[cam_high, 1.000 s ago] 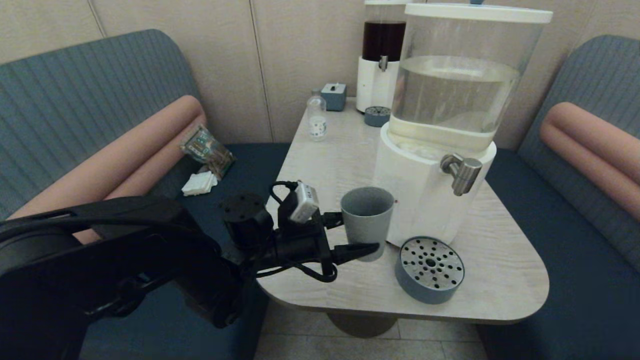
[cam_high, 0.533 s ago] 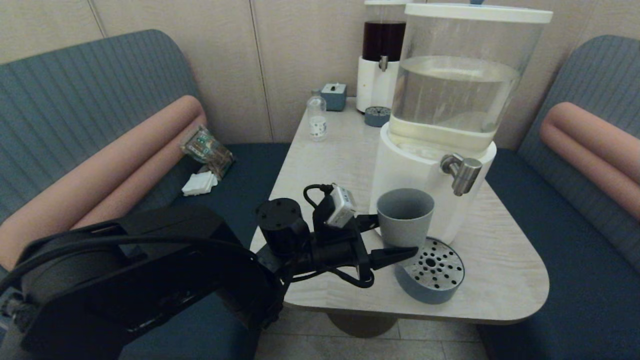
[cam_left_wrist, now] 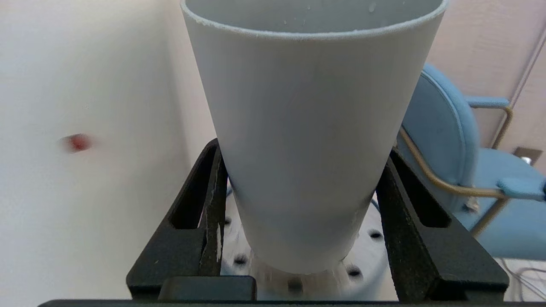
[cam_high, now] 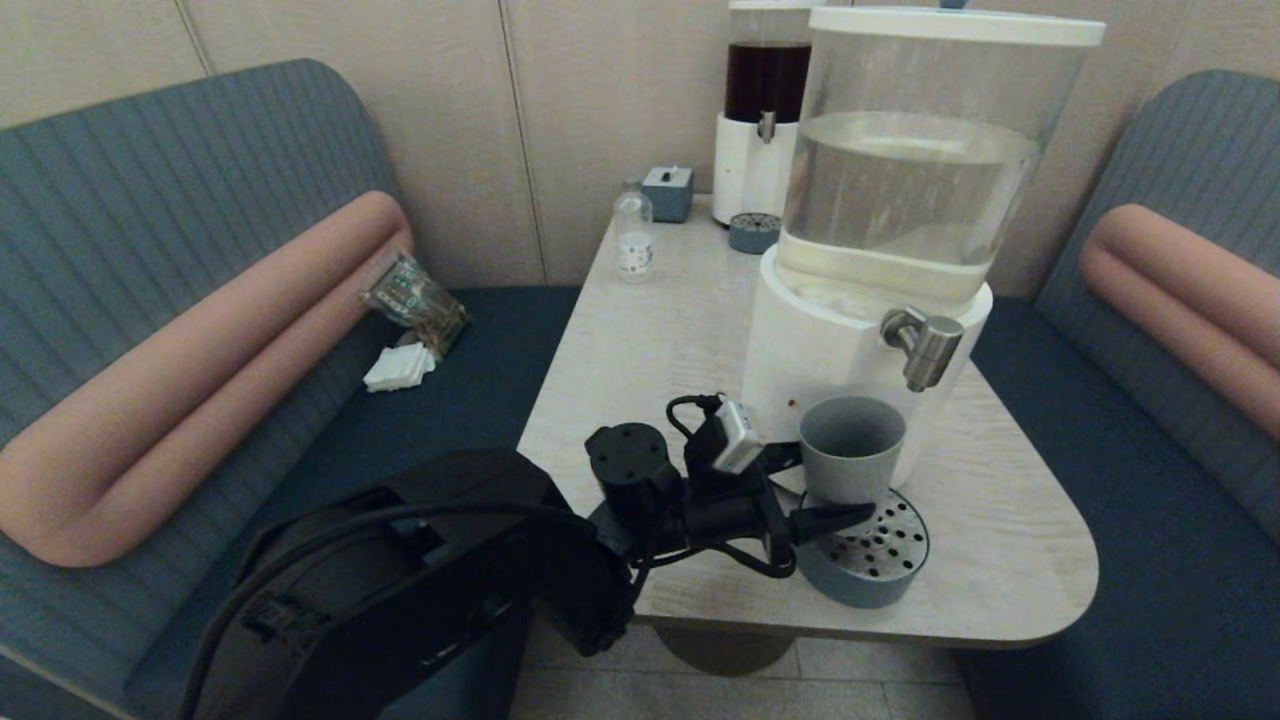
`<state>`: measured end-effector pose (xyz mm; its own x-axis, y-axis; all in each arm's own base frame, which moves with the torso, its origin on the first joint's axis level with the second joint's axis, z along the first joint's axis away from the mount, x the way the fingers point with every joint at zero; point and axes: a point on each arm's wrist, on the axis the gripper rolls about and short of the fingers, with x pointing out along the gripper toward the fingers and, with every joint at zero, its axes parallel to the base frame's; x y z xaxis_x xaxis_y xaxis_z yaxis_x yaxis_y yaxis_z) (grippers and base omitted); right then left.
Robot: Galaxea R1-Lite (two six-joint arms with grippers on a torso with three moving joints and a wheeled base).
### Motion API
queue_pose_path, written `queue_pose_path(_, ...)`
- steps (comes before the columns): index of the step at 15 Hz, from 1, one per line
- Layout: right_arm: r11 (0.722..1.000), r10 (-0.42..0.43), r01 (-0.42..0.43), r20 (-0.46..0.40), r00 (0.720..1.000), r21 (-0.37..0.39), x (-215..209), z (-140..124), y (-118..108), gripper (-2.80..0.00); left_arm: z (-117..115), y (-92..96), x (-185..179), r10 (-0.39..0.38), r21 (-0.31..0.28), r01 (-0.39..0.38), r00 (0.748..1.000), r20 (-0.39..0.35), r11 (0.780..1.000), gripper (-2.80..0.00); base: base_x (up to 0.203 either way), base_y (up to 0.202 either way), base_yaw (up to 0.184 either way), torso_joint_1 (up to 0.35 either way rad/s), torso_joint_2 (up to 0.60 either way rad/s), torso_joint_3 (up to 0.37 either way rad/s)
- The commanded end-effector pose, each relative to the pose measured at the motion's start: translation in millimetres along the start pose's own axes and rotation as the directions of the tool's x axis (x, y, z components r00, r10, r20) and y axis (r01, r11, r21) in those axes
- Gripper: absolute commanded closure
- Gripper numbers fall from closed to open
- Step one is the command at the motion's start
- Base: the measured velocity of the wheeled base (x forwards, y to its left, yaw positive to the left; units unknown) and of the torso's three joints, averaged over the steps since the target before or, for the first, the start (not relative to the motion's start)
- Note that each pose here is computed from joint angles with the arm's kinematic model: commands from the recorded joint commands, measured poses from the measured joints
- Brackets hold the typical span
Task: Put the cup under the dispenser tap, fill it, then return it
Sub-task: Place it under the water dispenser
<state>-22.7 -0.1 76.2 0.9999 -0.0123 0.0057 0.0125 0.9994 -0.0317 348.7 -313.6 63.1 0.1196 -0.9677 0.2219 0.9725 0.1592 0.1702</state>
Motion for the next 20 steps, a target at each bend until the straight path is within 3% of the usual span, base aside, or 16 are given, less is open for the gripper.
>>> queue_pose_path(1,1.0,0.0,0.0,0.0,1.0,-0.001,0.0,0.0,0.0,0.0,-23.3,-3.2,7.5,-0.016,-0.013,0.016,1.0,-0.002,1.0,0.0,0.0,0.0,0.0,0.0,0.0,0.0)
queue_pose_path(8,1.0,0.001,-0.001,0.0,1.0,0.0,0.0,0.1,0.0,0.0,-38.5,-1.8,13.9,-0.018,-0.026,0.018,1.0,0.007,1.0,0.0,0.0,0.0,0.0,0.0,0.0,0.0)
queue_pose_path(12,1.0,0.002,-0.002,0.0,1.0,-0.001,0.0,0.0,0.0,0.0,-34.4,0.1,21.3,0.002,-0.014,-0.001,0.999,0.037,1.0,0.0,0.0,0.0,0.0,0.0,0.0,0.0)
queue_pose_path(13,1.0,0.0,0.0,0.0,1.0,-0.001,0.0,0.1,0.0,0.0,-34.5,-0.5,21.7,0.002,-0.014,-0.001,0.999,0.037,1.0,-2.8,0.0,0.0,0.0,0.0,0.0,0.0)
queue_pose_path(20,1.0,0.0,0.0,0.0,1.0,-0.001,0.0,0.1,0.0,0.0,-28.1,1.4,23.7,0.022,-0.008,-0.022,0.998,0.053,1.0,-2.8,0.0,0.0,0.0,0.0,0.0,0.0)
